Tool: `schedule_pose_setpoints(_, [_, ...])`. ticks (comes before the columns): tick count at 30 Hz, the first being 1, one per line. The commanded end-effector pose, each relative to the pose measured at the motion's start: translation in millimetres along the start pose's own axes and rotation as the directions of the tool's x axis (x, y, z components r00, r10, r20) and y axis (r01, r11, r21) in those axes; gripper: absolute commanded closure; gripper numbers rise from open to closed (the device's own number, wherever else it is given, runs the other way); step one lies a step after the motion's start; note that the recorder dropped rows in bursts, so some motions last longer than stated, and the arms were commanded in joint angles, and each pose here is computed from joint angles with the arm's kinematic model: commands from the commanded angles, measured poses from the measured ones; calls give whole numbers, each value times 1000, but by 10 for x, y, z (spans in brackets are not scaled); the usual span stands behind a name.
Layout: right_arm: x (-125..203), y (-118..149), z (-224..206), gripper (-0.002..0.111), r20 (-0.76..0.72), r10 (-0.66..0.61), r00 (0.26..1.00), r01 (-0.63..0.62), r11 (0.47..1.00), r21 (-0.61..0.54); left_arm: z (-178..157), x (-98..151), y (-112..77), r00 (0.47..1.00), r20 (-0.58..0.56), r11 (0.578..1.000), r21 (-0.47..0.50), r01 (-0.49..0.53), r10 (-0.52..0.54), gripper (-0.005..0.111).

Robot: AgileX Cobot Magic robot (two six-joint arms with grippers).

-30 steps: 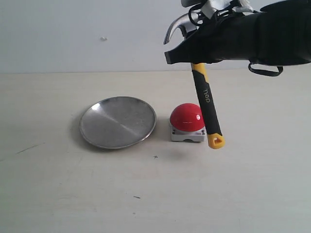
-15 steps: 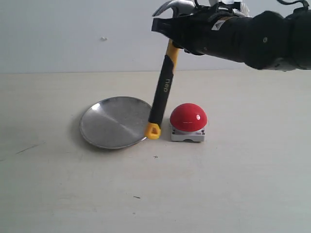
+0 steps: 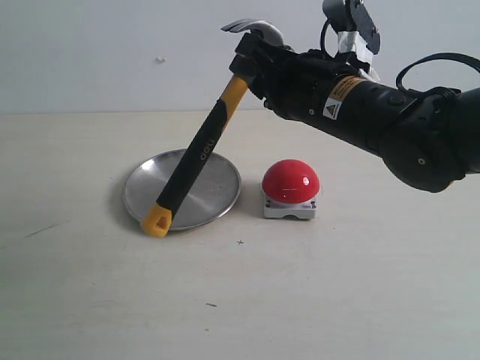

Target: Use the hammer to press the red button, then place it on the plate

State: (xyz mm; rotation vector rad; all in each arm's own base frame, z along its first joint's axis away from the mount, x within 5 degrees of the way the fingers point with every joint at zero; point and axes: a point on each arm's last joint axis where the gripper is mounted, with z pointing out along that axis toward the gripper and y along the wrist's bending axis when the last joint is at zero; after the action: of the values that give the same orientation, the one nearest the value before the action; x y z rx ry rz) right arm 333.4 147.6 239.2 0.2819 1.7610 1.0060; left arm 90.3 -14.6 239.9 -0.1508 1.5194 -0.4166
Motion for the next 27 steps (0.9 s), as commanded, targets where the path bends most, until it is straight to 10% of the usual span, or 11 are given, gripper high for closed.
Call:
schedule_pose_setpoints(1, [-74, 114, -21, 108, 50, -22, 999, 26, 996, -82, 405, -297, -154, 989, -133, 996, 63, -60, 68, 107])
schedule_pose_setpoints(5, [-67, 99, -17, 108, 38, -34, 999, 37, 997, -62, 1007, -474, -295, 895, -384, 965, 210, -154, 226, 107])
schedule_pose_setpoints(11, [-49, 73, -15, 108, 19, -57, 998, 58, 998, -34, 1562, -653, -389, 837, -349, 872, 409, -269, 422, 107])
schedule_pose_setpoints(13, [-46, 67, -15, 108, 15, -73, 997, 73, 997, -27, 1668, -661, -326, 769, -287, 797, 416, -437, 571, 107])
schedule_pose_setpoints(16, [-44, 64, -15, 108, 13, -84, 996, 84, 996, -24, 1757, -680, -119, 510, -234, 561, 328, -760, 828, 107])
schedule_pose_setpoints(21, [-44, 64, -15, 108, 14, -93, 996, 93, 995, -23, 1770, -761, 284, 386, -466, 445, 18, -895, 796, 107])
schedule_pose_setpoints(27, [-65, 80, -5, 108, 22, -86, 996, 87, 996, -27, 1751, -560, 404, 243, -676, 424, 113, -899, 695, 107])
